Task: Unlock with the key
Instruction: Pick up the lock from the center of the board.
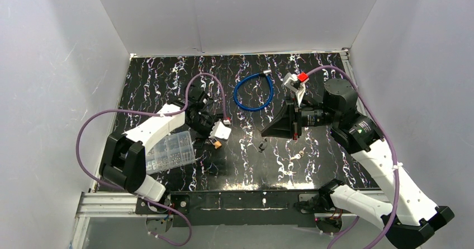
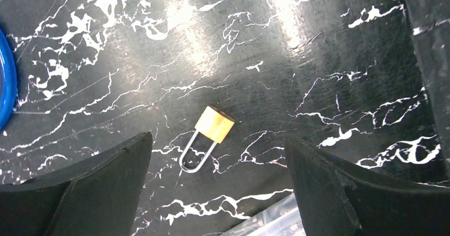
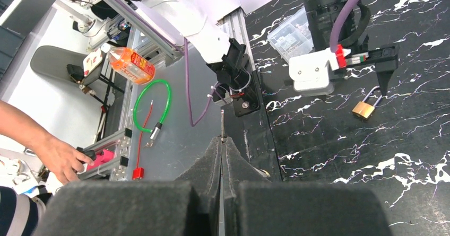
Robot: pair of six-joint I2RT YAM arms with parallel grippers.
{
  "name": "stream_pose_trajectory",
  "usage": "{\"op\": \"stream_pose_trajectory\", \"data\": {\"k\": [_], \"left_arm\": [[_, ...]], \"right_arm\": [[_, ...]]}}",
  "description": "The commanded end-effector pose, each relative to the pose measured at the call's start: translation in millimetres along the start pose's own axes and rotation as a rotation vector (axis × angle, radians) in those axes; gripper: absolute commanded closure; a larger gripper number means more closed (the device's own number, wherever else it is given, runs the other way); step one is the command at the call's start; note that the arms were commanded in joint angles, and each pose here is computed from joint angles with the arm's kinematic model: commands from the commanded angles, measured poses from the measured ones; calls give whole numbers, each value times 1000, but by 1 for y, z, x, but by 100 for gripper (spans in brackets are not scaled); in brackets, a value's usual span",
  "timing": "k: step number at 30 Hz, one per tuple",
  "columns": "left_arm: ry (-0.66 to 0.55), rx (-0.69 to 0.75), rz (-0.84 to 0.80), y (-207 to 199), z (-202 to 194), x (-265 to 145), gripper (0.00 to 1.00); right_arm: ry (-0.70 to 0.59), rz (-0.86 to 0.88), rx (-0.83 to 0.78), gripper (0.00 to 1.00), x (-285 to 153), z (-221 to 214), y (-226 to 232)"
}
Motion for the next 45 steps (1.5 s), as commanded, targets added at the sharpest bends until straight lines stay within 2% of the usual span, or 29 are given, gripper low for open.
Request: {"op": "stream_pose_trajectory", "data": {"k": [1, 7, 13, 22, 29, 33, 36, 39, 43, 45], "left_arm": [[-40, 162, -70, -8, -3, 8, 6], [3, 209, -133, -5, -16, 19, 10], [45, 184, -191, 7, -24, 29, 25], [100, 213, -170, 20, -39, 44, 24], [123, 253, -203, 16, -45, 52, 29], [139, 272, -218, 15, -48, 55, 36], [145, 279, -229, 16, -49, 56, 47], [152, 282, -236, 16, -48, 57, 51], [159, 301, -246, 13, -48, 60, 63], [160, 324, -250, 10, -48, 60, 65]], "right_arm": [[-37, -4, -45, 99, -4, 8, 5], [-47, -16, -55, 99, -6, 10, 6], [-53, -19, -60, 99, -6, 11, 5], [-55, -25, -56, 99, -8, 10, 4], [-53, -35, -43, 99, -8, 10, 1], [-53, -39, -38, 99, -8, 11, 0], [-56, -42, -40, 99, -8, 11, 0], [-56, -44, -37, 99, -8, 11, -1], [-57, -48, -34, 99, -9, 11, -1], [-57, -50, -34, 99, -9, 11, -1]]}}
Point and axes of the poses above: each gripper's point midway between its finger pads, its own x axis out along the fingers, its own y axis along the line the jaws close on, z = x × y, the point moved 6 cm from there along -x, back along the fingers, and after that the axes turned 8 degrees about -x, right-handed, at the moved point
